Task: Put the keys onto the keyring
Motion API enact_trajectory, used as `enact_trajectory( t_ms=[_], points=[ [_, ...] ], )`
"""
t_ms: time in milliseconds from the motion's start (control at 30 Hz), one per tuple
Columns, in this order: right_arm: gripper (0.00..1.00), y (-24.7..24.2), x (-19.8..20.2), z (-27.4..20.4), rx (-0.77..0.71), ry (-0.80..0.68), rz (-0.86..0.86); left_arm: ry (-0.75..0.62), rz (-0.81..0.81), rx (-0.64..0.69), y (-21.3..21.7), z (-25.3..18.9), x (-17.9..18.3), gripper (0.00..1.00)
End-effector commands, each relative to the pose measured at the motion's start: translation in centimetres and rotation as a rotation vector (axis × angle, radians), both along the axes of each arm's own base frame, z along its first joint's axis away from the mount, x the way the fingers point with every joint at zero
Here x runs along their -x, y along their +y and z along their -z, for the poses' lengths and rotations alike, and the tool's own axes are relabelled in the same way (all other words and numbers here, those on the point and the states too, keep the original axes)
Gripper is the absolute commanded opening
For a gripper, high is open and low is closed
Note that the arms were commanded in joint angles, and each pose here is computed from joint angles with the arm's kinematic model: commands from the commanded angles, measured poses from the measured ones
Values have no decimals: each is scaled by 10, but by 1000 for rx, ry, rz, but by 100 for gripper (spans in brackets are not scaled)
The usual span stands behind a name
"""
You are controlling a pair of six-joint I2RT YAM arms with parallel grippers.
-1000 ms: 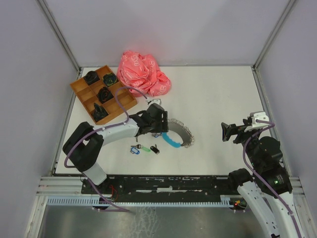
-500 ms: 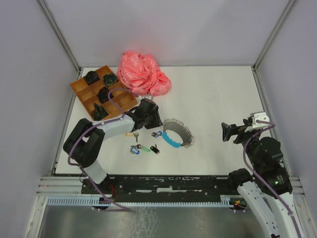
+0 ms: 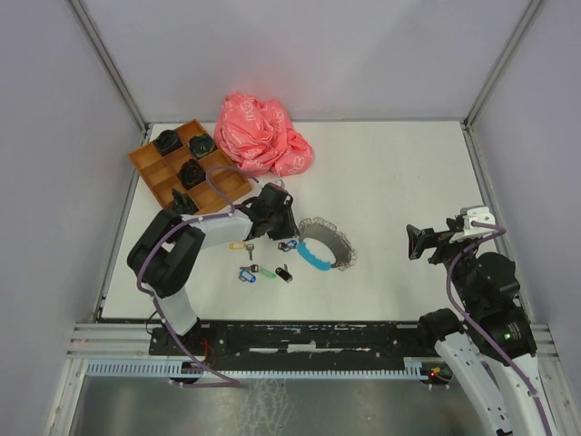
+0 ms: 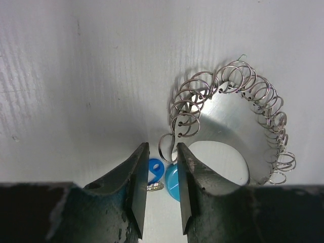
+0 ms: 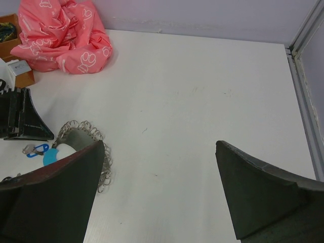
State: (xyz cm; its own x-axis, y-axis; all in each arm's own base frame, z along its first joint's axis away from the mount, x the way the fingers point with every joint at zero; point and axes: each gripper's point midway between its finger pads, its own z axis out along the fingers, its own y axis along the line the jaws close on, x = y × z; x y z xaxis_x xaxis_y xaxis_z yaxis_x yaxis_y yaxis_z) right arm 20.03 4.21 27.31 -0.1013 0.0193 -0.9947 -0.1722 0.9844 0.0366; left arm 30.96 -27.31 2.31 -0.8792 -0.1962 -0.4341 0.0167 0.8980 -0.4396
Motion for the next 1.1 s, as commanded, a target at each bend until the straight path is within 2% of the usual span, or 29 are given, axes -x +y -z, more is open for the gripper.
enact_trajectory(
  t_ms=[0,367,633,867,1067],
  points=[
    [100,-1,-1,-10,-10,-45,7,-20,-12,72,-14,-12,-12,35],
    [100,-1,0,-12,-11,-53,5,-6,-3,108,-21,-9,-11,26],
    [100,1,0,-12,-14,-57,-7,-31,10,103,-24,-15,-17,3],
    [100,8,-3,-7,-23,-48,-40,-108,65,81,-25,-34,-27,3],
    [100,19,-7,-7,-32,-2,-87,-252,190,80,-32,-67,-35,3]
  ],
)
